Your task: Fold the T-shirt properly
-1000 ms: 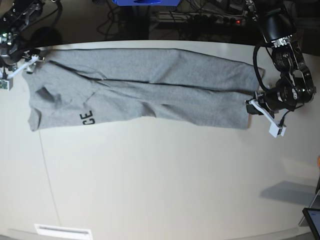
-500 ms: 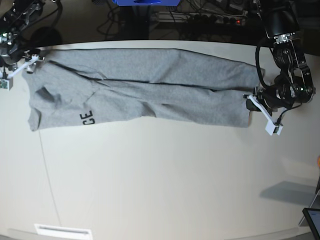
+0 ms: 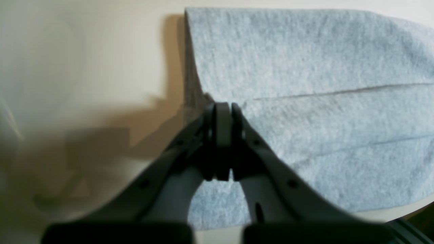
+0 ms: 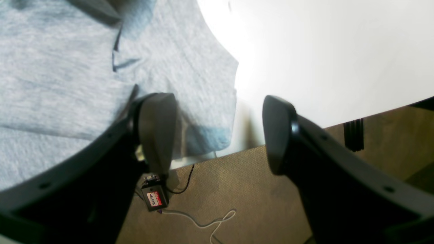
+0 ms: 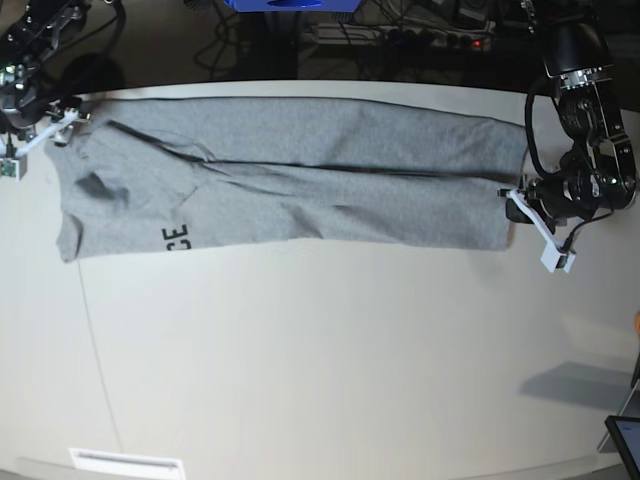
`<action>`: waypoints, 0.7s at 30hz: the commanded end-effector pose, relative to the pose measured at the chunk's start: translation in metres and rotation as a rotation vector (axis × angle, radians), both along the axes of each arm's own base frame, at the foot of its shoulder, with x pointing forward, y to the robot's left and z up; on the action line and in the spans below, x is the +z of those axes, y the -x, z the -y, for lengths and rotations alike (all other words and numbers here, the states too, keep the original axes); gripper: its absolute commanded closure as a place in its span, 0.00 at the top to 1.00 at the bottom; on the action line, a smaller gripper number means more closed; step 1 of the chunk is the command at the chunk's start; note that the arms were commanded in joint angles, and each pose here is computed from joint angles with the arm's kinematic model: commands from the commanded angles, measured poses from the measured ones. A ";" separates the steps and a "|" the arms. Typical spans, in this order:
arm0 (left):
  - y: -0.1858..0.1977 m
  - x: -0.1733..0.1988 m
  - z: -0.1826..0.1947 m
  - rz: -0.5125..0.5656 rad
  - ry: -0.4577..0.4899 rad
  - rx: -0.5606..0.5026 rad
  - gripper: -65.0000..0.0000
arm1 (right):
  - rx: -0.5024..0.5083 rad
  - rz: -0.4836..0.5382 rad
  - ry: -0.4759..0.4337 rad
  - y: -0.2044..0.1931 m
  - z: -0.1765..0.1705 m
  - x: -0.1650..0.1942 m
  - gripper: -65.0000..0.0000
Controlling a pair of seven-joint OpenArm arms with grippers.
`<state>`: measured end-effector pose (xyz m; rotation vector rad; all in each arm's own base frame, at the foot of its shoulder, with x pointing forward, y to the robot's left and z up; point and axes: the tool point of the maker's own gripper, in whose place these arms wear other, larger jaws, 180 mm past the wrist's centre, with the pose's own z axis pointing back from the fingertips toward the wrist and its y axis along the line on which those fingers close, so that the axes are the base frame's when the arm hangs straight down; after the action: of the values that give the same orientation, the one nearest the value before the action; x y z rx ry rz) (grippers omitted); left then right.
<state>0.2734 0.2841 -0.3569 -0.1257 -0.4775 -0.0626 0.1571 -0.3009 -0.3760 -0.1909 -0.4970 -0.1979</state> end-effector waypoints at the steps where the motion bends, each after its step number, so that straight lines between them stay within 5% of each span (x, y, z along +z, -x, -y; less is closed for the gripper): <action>1: -0.008 0.015 -0.006 0.045 -0.022 -0.006 0.02 | 0.007 0.030 0.019 -0.007 0.004 0.008 0.58; 9: -0.006 0.043 0.005 0.123 -0.091 -0.080 0.33 | 0.007 0.031 0.021 -0.007 0.004 0.009 0.59; 18: -0.022 0.029 0.006 0.109 -0.008 -0.016 0.30 | 0.007 0.028 0.019 -0.006 0.004 0.008 0.58; 21: -0.025 0.023 0.007 0.097 0.019 0.003 0.10 | 0.007 0.025 0.019 -0.005 0.004 0.008 0.58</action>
<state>0.2882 0.2707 -0.3490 -0.1580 -0.5281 -0.0558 0.1577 -0.3003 -0.3760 -0.1897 -0.4973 -0.1965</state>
